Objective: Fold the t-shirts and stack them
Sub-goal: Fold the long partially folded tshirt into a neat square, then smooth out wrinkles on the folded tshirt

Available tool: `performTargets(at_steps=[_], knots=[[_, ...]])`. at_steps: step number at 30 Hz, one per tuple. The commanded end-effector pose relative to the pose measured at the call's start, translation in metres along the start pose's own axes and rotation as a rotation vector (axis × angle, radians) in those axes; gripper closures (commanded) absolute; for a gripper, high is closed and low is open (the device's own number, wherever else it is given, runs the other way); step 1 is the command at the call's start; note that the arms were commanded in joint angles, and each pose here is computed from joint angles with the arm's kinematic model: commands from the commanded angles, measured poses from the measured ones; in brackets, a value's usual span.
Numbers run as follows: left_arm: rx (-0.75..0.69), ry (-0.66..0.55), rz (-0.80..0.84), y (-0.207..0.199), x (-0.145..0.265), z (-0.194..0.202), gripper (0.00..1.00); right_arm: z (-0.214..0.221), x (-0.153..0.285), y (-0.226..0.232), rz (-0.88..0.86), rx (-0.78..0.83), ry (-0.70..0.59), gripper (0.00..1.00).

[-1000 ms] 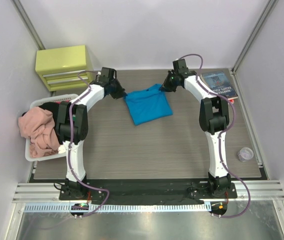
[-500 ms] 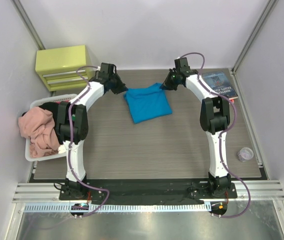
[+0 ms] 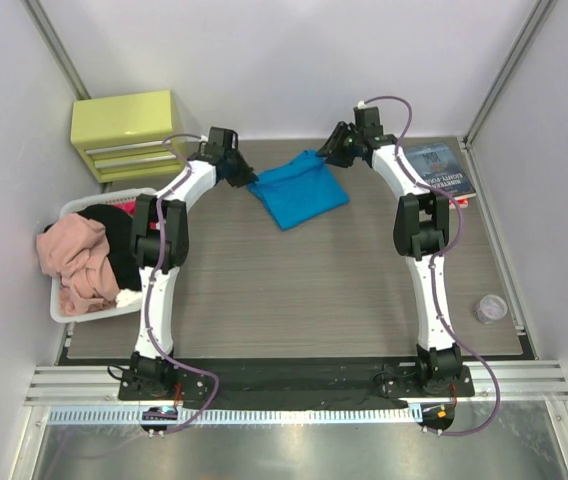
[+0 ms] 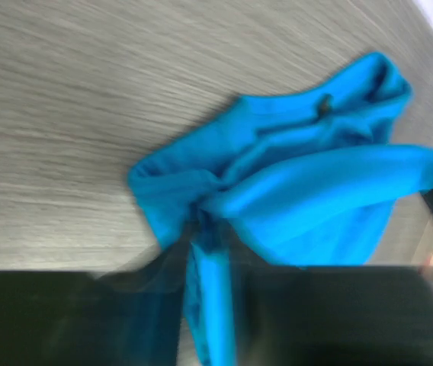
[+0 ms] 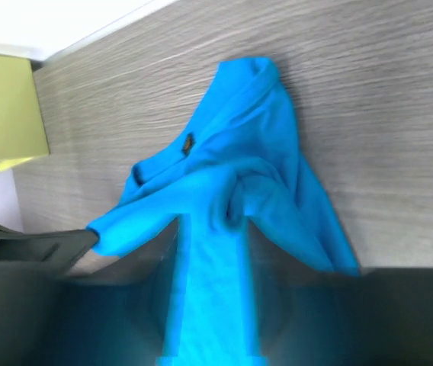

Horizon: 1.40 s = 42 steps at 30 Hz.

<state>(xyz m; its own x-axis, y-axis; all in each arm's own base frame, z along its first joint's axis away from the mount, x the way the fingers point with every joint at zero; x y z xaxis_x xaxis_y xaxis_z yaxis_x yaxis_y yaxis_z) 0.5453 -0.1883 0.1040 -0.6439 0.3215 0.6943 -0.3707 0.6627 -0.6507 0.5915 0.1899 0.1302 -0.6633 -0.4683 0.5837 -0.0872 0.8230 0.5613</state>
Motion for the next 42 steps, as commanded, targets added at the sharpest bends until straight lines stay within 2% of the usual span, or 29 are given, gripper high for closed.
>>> performTargets(at_steps=[1,2,4,5,7,8,9,10,11,13,14,17,18,19,20,21,23,24,25,26,30,36,42], knots=[[-0.008,-0.075,0.030,-0.018,0.011,-0.028,0.42,-0.033,0.008,0.024,-0.121,0.071,-0.081,0.40],[-0.030,-0.078,0.035,-0.022,0.014,-0.031,0.24,-0.039,0.013,0.027,-0.129,0.083,-0.095,0.34],[-0.057,-0.097,0.051,-0.036,0.031,-0.040,0.12,-0.056,0.033,0.035,-0.139,0.114,-0.139,0.26],[-0.070,-0.104,0.062,-0.042,0.039,-0.043,0.00,-0.061,0.042,0.039,-0.146,0.126,-0.149,0.23],[-0.093,-0.108,0.093,-0.053,0.058,-0.044,0.00,-0.060,0.053,0.039,-0.136,0.147,-0.148,0.19],[-0.107,-0.128,0.134,-0.068,0.081,-0.048,0.00,-0.067,0.072,0.052,-0.154,0.163,-0.177,0.18],[-0.100,-0.126,0.156,-0.068,0.087,-0.043,0.00,-0.067,0.080,0.059,-0.174,0.169,-0.180,0.15],[-0.102,-0.103,0.199,-0.076,0.095,-0.034,0.00,-0.054,0.078,0.054,-0.176,0.137,-0.144,0.15],[-0.101,-0.121,0.258,-0.090,0.116,-0.032,0.00,-0.062,0.097,0.070,-0.224,0.152,-0.188,0.15],[-0.084,-0.072,0.340,-0.097,0.112,-0.007,0.00,-0.038,0.093,0.060,-0.209,0.126,-0.147,0.14],[-0.093,-0.064,0.379,-0.103,0.111,0.001,0.00,-0.044,0.106,0.058,-0.144,0.118,-0.198,0.13],[-0.128,-0.032,0.459,-0.124,0.099,0.024,0.01,-0.016,0.104,0.020,0.029,0.020,-0.174,0.12],[-0.120,-0.017,0.466,-0.123,0.083,0.029,0.04,-0.015,0.111,0.013,0.088,0.011,-0.200,0.17],[-0.085,-0.003,0.491,-0.128,0.078,0.031,0.10,0.005,0.105,-0.003,0.126,-0.005,-0.159,0.20],[-0.077,-0.018,0.576,-0.146,0.079,0.026,0.12,0.010,0.102,-0.007,0.128,-0.005,-0.158,0.23],[-0.054,0.003,0.581,-0.141,0.058,0.030,0.14,0.024,0.096,-0.016,0.141,-0.019,-0.126,0.41],[-0.004,-0.002,0.678,-0.161,0.053,0.025,0.24,0.031,0.085,-0.021,0.127,-0.028,-0.116,0.58],[0.009,0.013,0.679,-0.157,0.034,0.031,0.26,0.030,0.081,-0.020,0.114,-0.027,-0.113,0.70],[0.022,0.016,0.688,-0.159,0.028,0.031,0.34,0.037,0.070,-0.027,0.115,-0.035,-0.087,0.80],[0.038,0.012,0.722,-0.170,0.030,0.027,0.39,0.037,0.066,-0.026,0.108,-0.037,-0.082,0.84],[0.086,0.043,0.724,-0.168,0.007,0.033,0.52,0.028,0.052,-0.021,0.069,-0.030,-0.082,0.84],[0.167,0.106,0.725,-0.154,-0.031,0.051,0.54,0.048,0.029,-0.036,0.081,-0.053,-0.023,0.84],[0.159,0.056,0.666,-0.142,-0.056,0.053,0.51,0.073,0.025,-0.052,0.144,-0.046,0.018,0.84]])
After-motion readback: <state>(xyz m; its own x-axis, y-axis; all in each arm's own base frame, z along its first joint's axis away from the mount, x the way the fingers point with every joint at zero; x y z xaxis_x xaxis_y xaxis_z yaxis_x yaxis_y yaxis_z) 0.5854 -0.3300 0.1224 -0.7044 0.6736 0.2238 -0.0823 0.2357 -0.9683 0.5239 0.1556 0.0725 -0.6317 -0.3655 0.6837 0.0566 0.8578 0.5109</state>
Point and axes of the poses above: each gripper's point midway between its finger pads, its own x axis back along the fingers, its own y axis along the line the jaws close on, z = x × y, the point moved 4 cm from there along x, back along the fingers, and after that the axes turned 9 degrees about x, right-handed, at the moved point
